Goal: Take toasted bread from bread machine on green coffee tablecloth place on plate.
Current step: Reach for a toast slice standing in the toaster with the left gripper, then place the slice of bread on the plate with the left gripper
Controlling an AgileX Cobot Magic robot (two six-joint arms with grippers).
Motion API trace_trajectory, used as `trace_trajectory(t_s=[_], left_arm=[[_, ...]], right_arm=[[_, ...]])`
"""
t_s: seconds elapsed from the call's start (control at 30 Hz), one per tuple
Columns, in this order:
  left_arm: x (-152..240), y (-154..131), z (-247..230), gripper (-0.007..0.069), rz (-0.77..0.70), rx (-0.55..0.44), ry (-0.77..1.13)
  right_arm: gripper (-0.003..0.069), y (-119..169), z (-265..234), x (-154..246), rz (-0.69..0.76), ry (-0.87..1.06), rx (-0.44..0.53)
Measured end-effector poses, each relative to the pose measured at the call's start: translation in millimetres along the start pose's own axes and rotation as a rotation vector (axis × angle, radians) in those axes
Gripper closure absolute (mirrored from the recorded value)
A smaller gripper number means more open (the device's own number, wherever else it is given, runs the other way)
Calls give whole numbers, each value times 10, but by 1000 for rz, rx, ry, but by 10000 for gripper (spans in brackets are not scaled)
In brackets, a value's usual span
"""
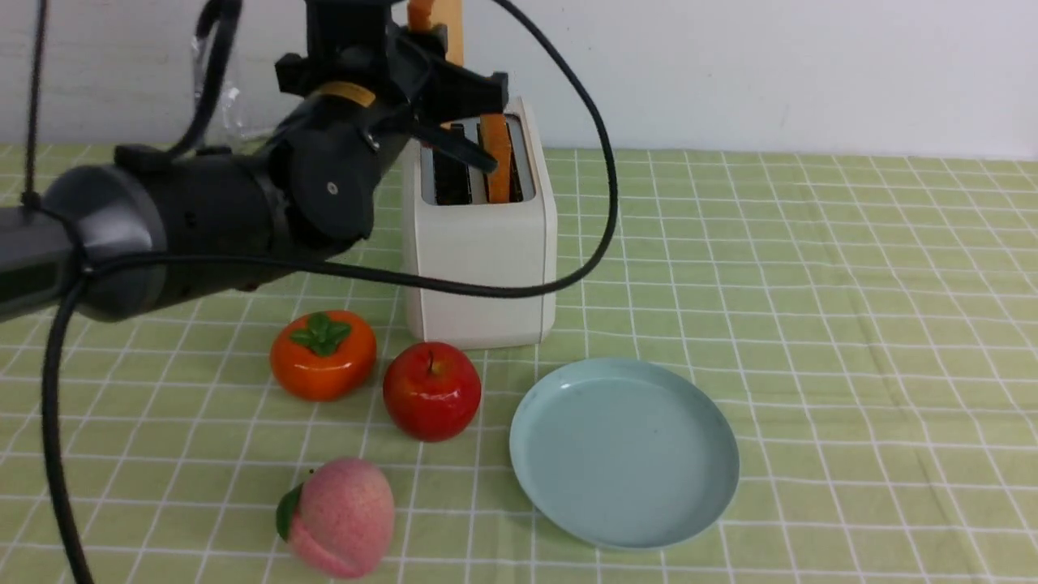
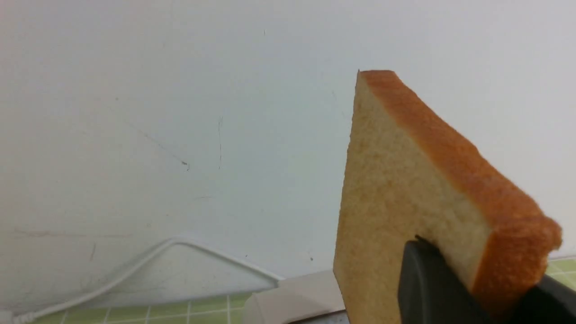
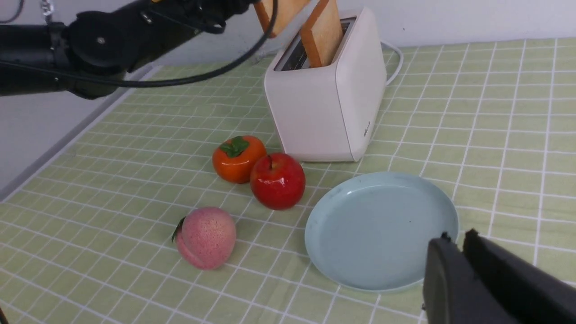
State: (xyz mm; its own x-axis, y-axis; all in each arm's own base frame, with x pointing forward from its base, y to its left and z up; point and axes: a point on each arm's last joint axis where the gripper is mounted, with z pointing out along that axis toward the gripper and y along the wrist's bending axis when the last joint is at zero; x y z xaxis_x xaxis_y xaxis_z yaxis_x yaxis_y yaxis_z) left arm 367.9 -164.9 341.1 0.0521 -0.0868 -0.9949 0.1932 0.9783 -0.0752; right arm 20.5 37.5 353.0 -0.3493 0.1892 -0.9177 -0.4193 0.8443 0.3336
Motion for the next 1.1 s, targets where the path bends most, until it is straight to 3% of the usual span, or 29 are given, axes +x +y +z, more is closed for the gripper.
trace_trajectory(t_s=[0.07, 0.2, 0.23, 0.37, 0.57, 0.77, 1.1], left_arm=[[-141, -12, -99, 533, -30, 40, 34], [-532, -95, -497, 533, -91, 228, 169], [-562, -91, -516, 533, -93, 229, 161], [-828, -190, -1028, 533, -130, 455, 341], [-703, -303, -1277, 533, -169, 626, 618], [-273, -436, -1060, 533, -258, 671, 833], [791, -590, -479, 533, -447, 589, 1053]], right_arm=[[619, -1, 2, -1, 1, 1, 0], [664, -9, 57, -14, -8, 20, -7], [665, -7, 57, -14, -7, 22, -8], [672, 0, 176, -46, -43, 59, -55], [672, 16, 359, -88, -42, 107, -132], [667, 37, 479, -72, -26, 190, -212], [662, 81, 458, 17, -31, 297, -273]])
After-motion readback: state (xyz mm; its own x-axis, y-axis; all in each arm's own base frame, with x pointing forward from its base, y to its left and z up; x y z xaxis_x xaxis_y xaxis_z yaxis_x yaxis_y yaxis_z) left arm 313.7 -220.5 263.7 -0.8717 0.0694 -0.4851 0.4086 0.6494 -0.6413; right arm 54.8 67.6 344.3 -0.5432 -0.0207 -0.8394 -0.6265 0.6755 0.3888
